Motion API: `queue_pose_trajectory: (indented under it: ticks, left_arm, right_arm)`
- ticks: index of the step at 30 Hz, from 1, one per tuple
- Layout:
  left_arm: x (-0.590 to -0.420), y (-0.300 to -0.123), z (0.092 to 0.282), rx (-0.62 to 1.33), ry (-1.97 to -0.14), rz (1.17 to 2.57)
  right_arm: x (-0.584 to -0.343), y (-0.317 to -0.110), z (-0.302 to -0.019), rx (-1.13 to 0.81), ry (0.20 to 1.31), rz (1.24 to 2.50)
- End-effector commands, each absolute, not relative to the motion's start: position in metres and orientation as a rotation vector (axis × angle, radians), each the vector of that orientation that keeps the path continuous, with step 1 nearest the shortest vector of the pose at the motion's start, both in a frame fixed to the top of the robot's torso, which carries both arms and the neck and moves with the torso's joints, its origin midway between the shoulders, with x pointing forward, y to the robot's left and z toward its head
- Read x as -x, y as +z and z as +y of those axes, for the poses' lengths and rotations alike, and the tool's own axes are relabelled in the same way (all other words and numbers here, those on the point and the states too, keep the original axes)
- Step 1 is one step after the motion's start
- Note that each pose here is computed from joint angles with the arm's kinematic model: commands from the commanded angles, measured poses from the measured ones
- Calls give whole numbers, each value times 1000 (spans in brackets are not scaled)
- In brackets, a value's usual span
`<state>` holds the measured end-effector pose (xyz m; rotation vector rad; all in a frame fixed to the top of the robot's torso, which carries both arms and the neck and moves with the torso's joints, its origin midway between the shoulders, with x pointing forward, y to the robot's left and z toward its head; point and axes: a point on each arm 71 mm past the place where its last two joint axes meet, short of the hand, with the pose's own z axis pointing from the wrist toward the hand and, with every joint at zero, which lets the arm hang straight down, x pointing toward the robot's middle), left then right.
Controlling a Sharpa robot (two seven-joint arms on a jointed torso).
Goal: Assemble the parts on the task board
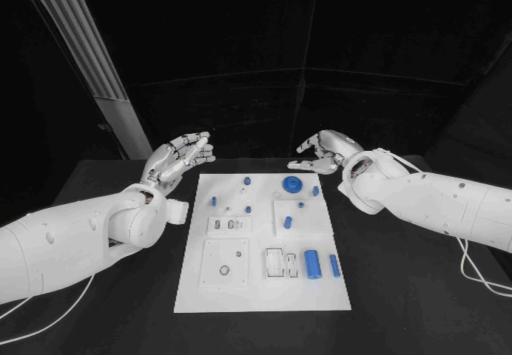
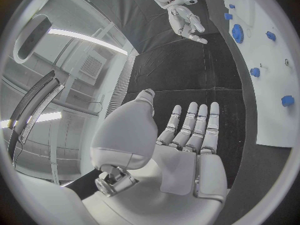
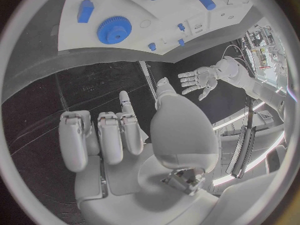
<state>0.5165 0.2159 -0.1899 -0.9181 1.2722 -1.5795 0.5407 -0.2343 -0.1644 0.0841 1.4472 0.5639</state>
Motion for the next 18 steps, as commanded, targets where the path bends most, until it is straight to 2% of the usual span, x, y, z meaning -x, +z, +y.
queue_pose_trajectory:
  ticks: [1, 18]
  left_arm:
    - [-512, -175, 216, 777, -1695, 1087]
    - [-512, -175, 216, 778, -1696, 1088]
  right_arm:
    - [-541, -169, -232, -18, 502, 1485]
    - [-548, -189, -221, 5, 428, 1563]
